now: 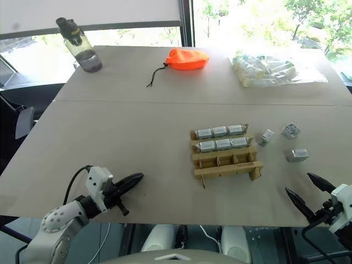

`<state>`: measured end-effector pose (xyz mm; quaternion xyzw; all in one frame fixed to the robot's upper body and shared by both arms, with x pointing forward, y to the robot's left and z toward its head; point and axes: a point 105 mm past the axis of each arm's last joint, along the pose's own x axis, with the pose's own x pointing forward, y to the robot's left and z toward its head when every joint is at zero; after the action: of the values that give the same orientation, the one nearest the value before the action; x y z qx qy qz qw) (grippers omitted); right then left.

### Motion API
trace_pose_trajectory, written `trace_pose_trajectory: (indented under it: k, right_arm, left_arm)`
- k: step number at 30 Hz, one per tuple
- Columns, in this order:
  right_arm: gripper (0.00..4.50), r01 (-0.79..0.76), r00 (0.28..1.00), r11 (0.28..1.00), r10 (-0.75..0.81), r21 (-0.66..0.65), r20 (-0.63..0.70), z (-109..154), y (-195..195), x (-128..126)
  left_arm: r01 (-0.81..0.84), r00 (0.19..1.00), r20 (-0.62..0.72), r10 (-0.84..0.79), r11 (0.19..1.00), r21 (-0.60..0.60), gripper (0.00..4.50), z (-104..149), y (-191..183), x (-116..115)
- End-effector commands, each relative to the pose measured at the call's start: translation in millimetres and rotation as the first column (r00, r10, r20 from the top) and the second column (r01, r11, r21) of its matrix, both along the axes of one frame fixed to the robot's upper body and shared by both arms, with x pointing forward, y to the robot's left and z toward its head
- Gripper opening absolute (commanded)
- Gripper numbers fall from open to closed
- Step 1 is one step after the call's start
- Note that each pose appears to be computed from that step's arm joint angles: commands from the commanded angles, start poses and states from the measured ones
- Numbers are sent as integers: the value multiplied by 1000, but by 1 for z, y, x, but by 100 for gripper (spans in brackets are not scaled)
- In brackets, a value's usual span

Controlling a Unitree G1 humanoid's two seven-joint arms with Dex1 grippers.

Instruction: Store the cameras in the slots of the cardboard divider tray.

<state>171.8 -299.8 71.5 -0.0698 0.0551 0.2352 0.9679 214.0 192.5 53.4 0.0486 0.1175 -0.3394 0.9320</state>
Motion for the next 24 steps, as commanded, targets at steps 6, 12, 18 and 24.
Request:
trace_pose_trajectory:
  k: [6,12,18,24]
  right_arm:
    - [443,9,1000,999,-9,-40,-1,-4,-25,-5]
    - [443,30,1000,998,-30,-60,-5,-5,-40,-2]
    - [443,16,999,998,-17,-62,-27,-9,-43,-1]
    - [443,-11,999,992,5,-125,-46,-2,-54,7]
  left_arm:
    - [-5,1000,-7,5,1000,6,0,-2,1,-5]
    - [-14,1000,-2,15,1000,9,0,-2,2,-6]
    - [-28,1000,12,28,1000,7,0,-1,0,-5]
    - [-15,999,42,14,999,34,0,5,0,-5]
